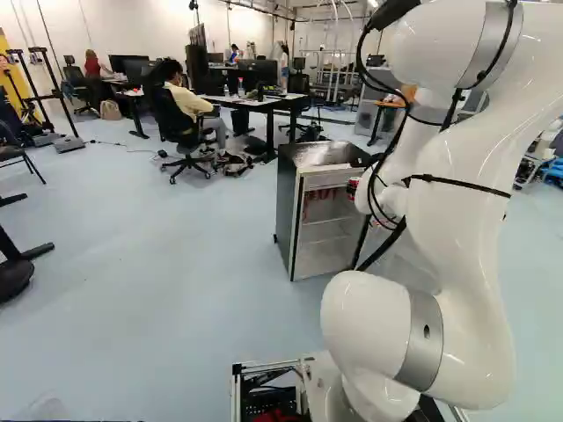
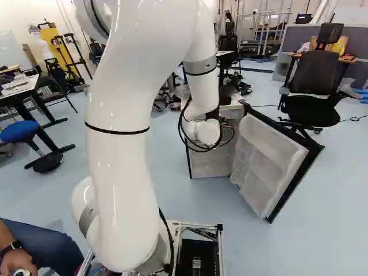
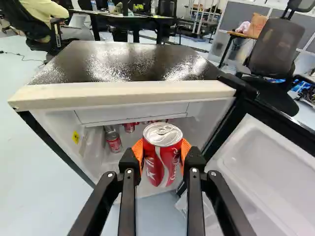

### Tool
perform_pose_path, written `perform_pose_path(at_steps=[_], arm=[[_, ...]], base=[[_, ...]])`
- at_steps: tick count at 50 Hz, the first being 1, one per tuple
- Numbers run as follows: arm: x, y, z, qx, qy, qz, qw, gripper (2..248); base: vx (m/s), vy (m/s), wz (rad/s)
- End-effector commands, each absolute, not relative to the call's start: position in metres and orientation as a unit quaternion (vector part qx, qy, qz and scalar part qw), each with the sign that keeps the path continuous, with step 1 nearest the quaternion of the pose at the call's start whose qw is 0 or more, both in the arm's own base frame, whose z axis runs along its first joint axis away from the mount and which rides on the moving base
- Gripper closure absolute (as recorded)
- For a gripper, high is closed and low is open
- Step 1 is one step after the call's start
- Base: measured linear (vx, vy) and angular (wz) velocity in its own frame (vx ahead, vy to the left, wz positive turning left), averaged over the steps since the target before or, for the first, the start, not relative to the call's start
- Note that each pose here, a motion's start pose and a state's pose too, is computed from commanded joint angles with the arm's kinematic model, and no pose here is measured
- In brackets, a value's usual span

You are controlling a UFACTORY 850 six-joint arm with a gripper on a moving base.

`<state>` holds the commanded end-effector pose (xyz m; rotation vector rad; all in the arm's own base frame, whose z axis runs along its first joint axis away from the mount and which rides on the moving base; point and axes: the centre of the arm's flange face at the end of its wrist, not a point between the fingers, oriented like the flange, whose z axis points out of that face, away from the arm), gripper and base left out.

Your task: Grab a drink from the fridge

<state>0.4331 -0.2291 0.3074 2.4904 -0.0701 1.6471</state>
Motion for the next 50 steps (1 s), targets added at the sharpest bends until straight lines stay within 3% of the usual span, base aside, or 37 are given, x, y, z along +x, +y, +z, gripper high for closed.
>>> perform_pose_path(at_steps=[50], arm=[[0.449,-0.201,0.364,0.798,-0.031,0.595,0.093,155]], base=[[0.000,0.000,0.000]])
